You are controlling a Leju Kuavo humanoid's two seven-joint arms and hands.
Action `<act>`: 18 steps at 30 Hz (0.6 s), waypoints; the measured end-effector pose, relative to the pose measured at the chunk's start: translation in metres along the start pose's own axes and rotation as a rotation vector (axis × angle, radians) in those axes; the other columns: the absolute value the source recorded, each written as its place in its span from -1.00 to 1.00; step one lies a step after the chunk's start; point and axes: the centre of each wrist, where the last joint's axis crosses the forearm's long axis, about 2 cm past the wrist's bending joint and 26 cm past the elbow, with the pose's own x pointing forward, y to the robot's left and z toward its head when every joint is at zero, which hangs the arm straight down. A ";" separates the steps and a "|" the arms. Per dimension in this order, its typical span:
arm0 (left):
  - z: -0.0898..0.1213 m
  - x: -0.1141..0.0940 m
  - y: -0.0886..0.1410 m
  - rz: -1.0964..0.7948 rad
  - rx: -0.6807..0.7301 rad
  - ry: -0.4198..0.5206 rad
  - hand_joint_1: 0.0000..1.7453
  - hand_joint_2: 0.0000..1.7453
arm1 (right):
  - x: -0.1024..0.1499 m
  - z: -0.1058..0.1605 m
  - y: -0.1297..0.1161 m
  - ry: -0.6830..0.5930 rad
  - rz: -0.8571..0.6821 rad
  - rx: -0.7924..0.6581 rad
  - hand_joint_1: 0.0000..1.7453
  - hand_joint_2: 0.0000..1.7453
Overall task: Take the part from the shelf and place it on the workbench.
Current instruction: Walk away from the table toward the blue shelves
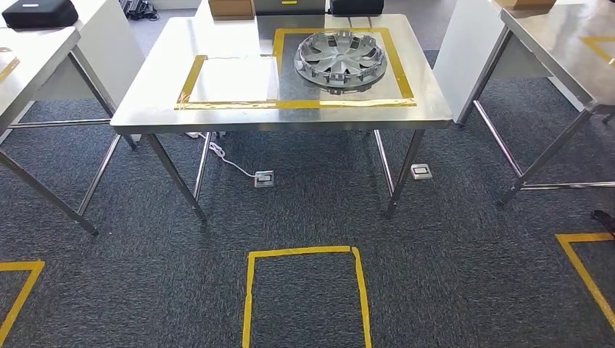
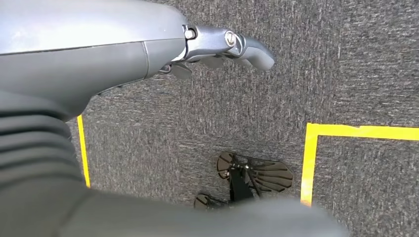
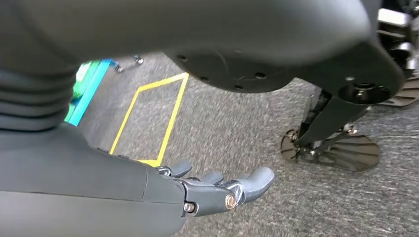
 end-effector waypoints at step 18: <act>0.001 -0.003 0.008 0.004 0.012 0.040 -1.00 1.00 | -0.008 0.000 -0.004 -0.071 -0.089 -0.028 -1.00 1.00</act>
